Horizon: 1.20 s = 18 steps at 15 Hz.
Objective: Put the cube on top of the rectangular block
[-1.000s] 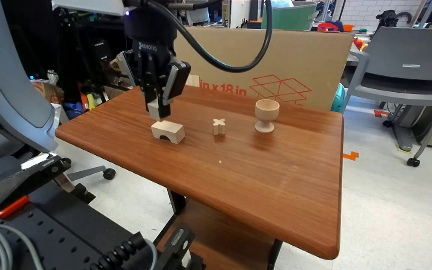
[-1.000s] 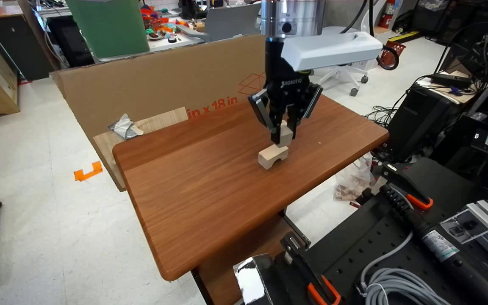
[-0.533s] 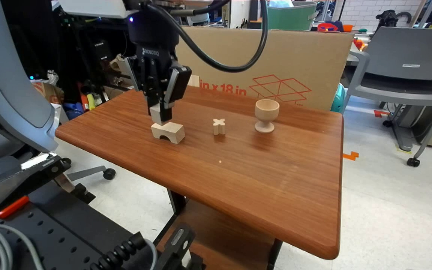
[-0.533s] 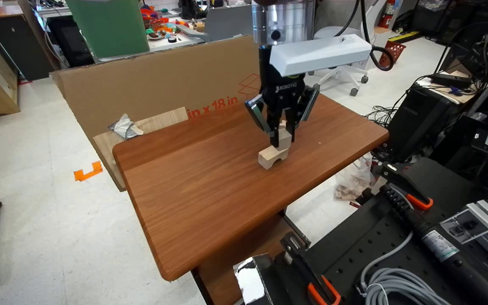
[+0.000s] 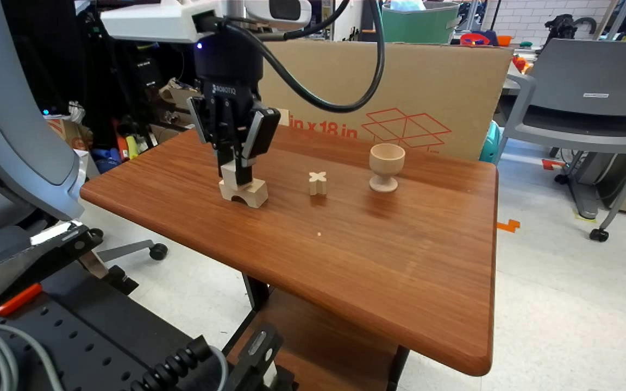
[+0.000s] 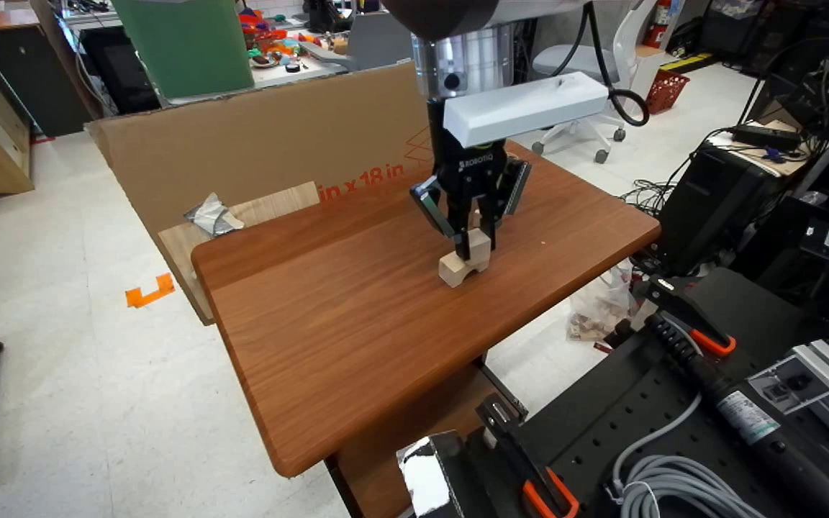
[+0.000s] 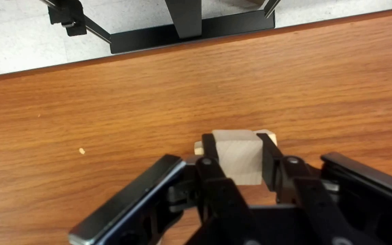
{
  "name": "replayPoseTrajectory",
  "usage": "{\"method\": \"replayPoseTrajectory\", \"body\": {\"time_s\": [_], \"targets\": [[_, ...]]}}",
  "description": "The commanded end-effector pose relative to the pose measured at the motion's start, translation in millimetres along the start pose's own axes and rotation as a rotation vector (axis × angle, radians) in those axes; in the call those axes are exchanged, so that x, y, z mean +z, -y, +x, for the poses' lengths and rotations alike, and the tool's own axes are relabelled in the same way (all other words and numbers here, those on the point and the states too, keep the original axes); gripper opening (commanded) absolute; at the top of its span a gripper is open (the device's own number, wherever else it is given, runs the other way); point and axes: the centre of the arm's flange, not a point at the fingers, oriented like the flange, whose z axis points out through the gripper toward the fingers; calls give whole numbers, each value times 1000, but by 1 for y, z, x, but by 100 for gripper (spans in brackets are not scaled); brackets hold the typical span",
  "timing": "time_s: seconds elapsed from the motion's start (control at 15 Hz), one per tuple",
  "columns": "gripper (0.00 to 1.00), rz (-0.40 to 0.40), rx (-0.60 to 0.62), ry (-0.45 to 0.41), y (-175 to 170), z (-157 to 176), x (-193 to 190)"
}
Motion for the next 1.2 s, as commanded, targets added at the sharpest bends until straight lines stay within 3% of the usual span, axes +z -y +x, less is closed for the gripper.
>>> {"method": "replayPoseTrajectory", "body": {"time_s": [0.0,0.33,0.4,0.47,0.87,1.13], "targets": [[8,-30,-18,-3,7,14,-1],[8,-27,-47,-5,12,17,-1],[58,-22,-49,0,13,16,0],[59,-21,-50,3,13,15,0],[99,56,-92,10,16,-8,-12],[100,115,-135,-15,25,-42,-44]]}}
